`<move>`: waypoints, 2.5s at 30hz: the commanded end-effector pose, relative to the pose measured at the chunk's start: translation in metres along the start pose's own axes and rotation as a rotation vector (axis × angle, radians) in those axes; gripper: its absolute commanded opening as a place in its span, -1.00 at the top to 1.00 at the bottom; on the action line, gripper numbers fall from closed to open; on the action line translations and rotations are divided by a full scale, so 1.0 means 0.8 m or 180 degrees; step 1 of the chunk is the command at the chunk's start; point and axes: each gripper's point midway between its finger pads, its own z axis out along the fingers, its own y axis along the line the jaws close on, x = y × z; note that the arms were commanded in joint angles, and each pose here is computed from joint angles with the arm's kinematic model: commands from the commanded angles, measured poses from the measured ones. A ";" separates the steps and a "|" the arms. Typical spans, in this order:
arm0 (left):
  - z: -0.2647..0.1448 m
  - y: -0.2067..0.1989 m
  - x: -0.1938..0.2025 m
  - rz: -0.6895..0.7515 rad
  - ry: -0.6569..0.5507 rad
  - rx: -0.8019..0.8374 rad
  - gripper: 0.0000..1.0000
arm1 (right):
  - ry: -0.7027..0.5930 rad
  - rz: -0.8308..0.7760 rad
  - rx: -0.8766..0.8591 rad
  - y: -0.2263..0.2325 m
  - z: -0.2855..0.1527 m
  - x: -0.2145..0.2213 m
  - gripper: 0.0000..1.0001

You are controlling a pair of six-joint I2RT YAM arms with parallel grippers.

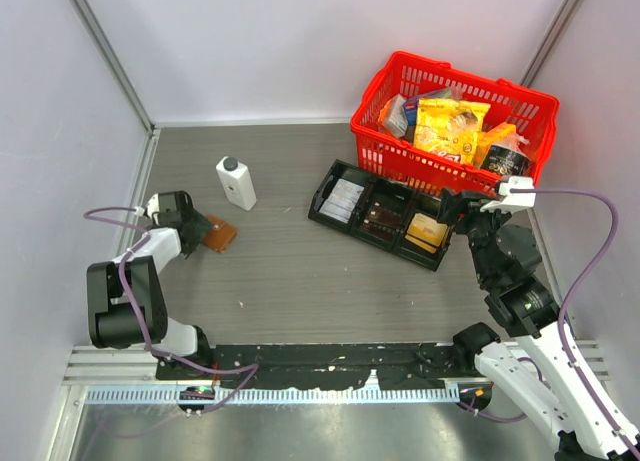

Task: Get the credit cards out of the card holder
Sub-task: Move the card holder to the center of the board.

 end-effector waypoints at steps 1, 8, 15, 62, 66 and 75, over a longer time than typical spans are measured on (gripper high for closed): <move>0.017 -0.004 -0.011 -0.0119 -0.0109 -0.0027 -0.38 | -0.0151 0.0064 -0.0112 0.012 0.003 -0.022 -0.42; 0.024 0.027 0.025 -0.0058 0.0121 -0.0259 -0.22 | -0.0205 0.0027 -0.0174 0.018 0.003 -0.040 -0.41; 0.020 0.018 0.050 0.0218 0.0229 -0.0227 0.05 | -0.0103 0.0049 -0.0445 0.041 0.006 -0.039 -0.41; -0.116 -0.100 0.265 0.0816 0.0967 0.1519 -0.02 | 0.3101 -0.1116 -0.1490 0.349 -0.005 0.368 0.08; -0.112 -0.096 0.271 0.0841 0.1013 0.1473 0.04 | 0.3170 -0.1136 -0.1483 0.352 -0.006 0.382 0.08; -0.097 -0.077 0.285 0.0878 0.1106 0.1268 0.20 | 0.3328 -0.1189 -0.1446 0.351 -0.008 0.417 0.05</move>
